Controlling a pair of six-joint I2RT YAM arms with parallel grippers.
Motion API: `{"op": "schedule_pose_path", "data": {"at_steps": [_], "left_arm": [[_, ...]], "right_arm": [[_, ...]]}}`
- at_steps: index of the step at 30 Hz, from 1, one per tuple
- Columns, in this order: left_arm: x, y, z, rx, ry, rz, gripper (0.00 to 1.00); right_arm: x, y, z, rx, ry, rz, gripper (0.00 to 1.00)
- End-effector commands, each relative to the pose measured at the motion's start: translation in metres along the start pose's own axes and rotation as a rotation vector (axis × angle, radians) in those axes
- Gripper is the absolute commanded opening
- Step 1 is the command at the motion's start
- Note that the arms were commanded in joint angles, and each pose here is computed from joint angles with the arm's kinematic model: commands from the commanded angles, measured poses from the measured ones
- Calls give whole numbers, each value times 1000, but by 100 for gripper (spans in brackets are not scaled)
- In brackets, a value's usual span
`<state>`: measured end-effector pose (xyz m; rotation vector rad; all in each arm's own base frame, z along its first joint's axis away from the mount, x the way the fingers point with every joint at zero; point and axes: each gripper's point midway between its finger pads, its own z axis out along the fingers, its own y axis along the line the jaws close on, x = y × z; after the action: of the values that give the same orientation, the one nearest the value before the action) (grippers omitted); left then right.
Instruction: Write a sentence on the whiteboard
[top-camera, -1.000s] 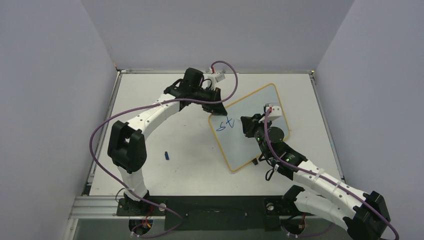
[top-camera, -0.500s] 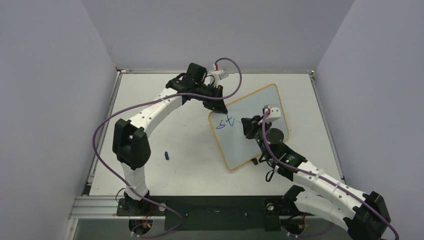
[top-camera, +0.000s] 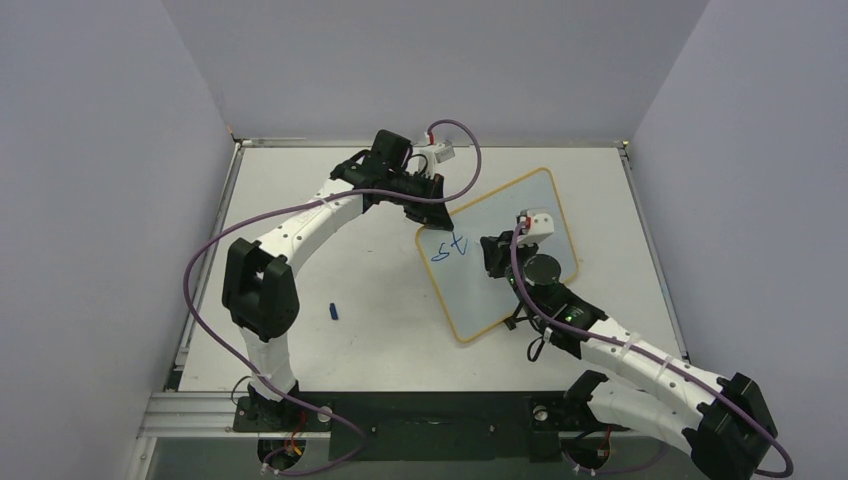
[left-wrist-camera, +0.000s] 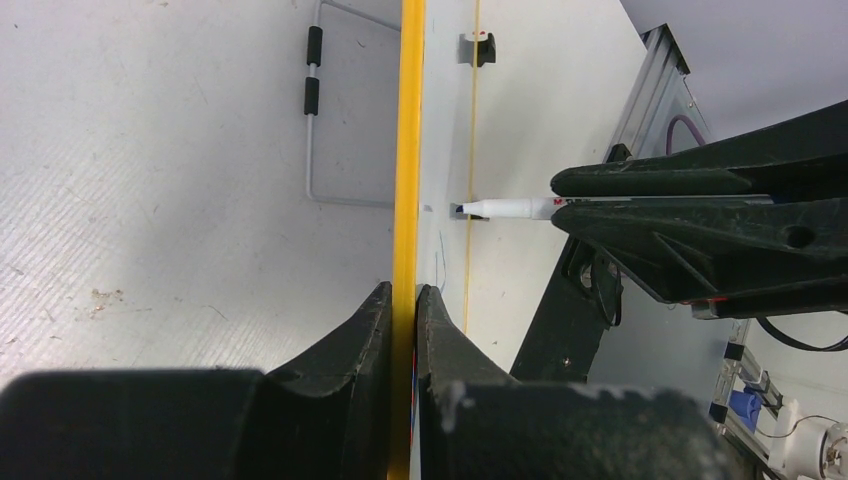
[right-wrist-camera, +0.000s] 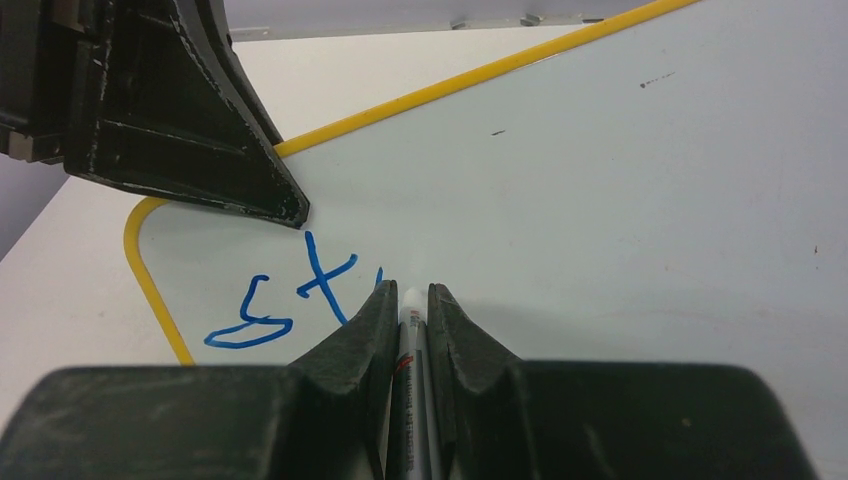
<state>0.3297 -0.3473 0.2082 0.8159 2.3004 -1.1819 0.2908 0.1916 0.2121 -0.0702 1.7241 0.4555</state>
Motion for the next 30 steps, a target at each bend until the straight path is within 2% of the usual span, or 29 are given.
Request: {"op": "schedule_pose_path", "data": {"at_steps": [1,30], "left_arm": [[-1,17,-13,-129,-16,62,0],[-3,14,-18,-132,-29,72,0]], "right_arm": [[-33,11,9,-20,-82,13,0],[-28,22,28,-39,-55,10,0]]}}
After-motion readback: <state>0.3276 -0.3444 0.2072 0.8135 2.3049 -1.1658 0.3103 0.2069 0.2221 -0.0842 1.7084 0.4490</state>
